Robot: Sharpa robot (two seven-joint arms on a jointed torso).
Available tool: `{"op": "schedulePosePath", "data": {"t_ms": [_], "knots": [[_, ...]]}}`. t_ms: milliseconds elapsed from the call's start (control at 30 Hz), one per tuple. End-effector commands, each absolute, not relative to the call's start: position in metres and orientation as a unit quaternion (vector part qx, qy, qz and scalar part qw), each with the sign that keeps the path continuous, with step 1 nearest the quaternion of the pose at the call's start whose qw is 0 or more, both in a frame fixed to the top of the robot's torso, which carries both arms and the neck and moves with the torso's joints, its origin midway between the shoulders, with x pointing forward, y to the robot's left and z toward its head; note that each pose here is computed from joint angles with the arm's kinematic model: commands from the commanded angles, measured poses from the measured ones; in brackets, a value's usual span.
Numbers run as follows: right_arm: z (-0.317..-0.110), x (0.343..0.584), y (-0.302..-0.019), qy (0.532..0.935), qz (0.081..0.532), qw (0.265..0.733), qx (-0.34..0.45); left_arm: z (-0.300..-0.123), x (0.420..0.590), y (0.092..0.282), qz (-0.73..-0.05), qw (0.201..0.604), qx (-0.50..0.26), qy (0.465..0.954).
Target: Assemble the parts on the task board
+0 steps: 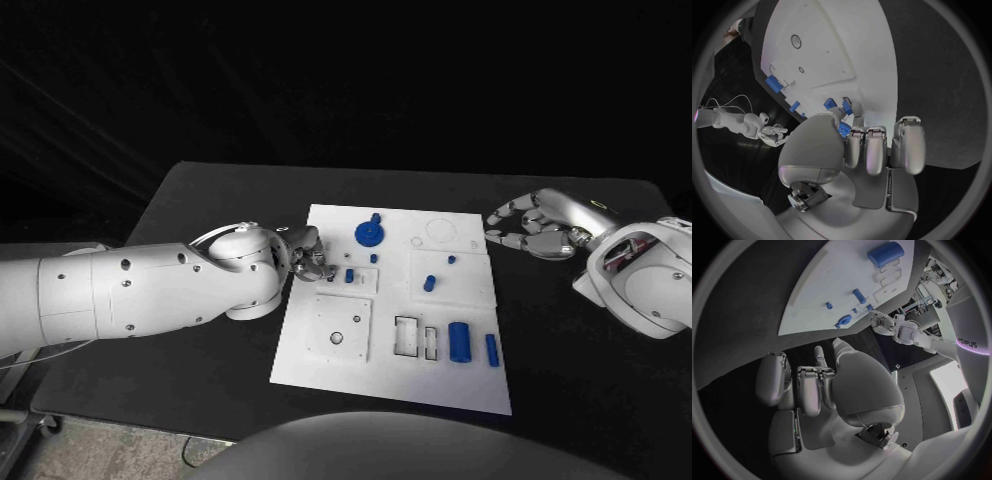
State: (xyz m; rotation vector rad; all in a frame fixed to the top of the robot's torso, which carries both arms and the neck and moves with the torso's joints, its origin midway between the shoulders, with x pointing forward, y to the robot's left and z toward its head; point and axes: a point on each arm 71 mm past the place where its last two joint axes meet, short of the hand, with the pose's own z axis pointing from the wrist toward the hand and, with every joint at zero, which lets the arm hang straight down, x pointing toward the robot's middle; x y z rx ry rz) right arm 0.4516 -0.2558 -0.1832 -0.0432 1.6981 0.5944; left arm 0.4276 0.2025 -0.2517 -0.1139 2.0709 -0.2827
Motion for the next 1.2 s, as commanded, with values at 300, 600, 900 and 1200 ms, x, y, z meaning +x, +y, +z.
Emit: {"op": "schedulePosePath", "data": {"t_ms": [300,600,900,1200], "knots": [[-0.1852,0.4513,-0.2565,0.744,0.256,0.617,-0.018,-0.2565,0.423,0.2014,-0.108,0.488,-0.027,0.866],[-0.1858,0.4511,-0.257,0.745,0.255,0.616,-0.018,-0.2571,0.4217,0.2012,-0.109,0.486,-0.026,0.867],[-0.1861,0.4511,-0.2569,0.745,0.254,0.616,-0.018,-0.258,0.4211,0.2007,-0.11,0.485,-0.025,0.867],[-0.1865,0.4509,-0.2581,0.746,0.253,0.615,-0.017,-0.2584,0.4197,0.1999,-0.111,0.483,-0.024,0.868]]}}
